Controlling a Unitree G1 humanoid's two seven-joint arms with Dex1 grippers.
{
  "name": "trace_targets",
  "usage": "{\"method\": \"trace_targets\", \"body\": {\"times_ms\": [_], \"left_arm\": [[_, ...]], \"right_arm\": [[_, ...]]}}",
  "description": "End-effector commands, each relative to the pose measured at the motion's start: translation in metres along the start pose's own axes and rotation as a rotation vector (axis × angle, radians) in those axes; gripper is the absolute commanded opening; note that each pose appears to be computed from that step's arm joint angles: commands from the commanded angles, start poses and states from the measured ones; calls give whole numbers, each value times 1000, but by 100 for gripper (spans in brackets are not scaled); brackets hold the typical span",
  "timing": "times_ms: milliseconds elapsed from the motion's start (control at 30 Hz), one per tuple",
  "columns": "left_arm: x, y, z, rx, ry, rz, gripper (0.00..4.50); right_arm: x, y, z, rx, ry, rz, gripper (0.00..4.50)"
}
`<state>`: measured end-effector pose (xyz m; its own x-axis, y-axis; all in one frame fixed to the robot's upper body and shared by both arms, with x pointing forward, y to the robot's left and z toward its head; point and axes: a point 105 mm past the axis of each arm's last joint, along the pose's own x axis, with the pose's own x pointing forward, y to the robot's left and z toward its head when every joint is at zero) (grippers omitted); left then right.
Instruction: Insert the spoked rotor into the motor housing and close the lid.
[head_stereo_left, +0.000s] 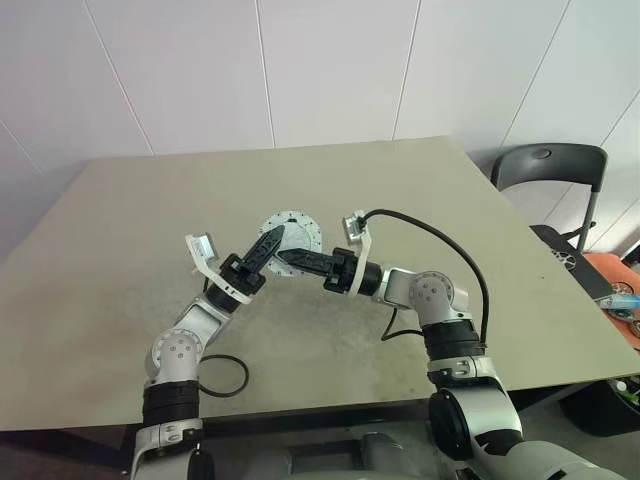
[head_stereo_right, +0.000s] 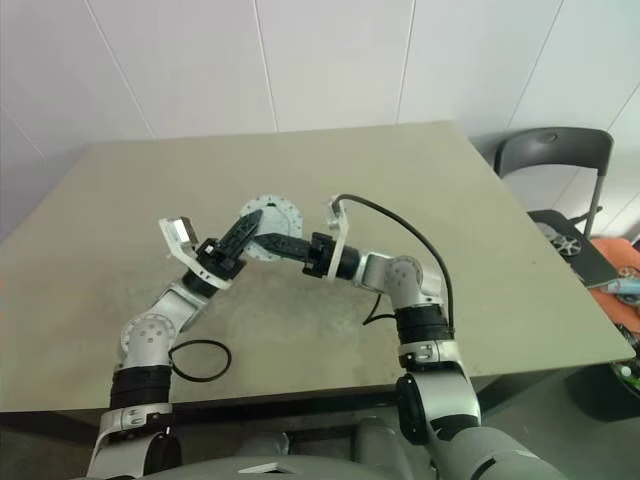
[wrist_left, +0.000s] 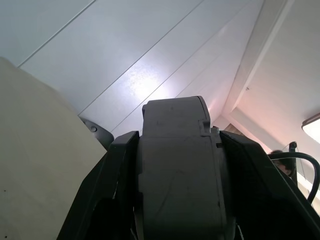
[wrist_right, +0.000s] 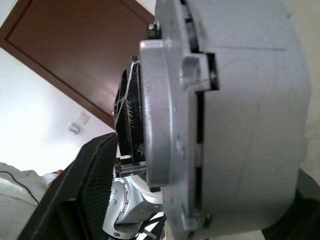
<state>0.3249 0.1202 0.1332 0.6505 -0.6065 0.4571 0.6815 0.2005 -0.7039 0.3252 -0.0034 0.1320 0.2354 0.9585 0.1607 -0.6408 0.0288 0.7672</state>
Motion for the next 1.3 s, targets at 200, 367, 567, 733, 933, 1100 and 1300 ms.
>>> {"method": "trace_targets", "body": {"times_ms": [200,367,567,733,933,1100,1300], "left_arm": [[2,32,37,89,-173,193,223],[-11,56,68,189,-313,351,223],[-38,77,99,318,-454,548,223],[-64,87,119,369,-562,691,223],[-81,102,121,398,-568,831,223],[-85,106,116,390,-559,859,223],[-91,109,118,399,-561,903,223]], "right_arm": [[10,22,16,-78,-32,86,366],[10,21,17,-78,-34,82,366],[10,20,16,-80,-28,80,366],[10,20,15,-79,-24,79,366],[10,20,14,-78,-18,77,366],[10,18,13,-76,-14,72,366],[9,17,12,-75,-13,63,366]]}}
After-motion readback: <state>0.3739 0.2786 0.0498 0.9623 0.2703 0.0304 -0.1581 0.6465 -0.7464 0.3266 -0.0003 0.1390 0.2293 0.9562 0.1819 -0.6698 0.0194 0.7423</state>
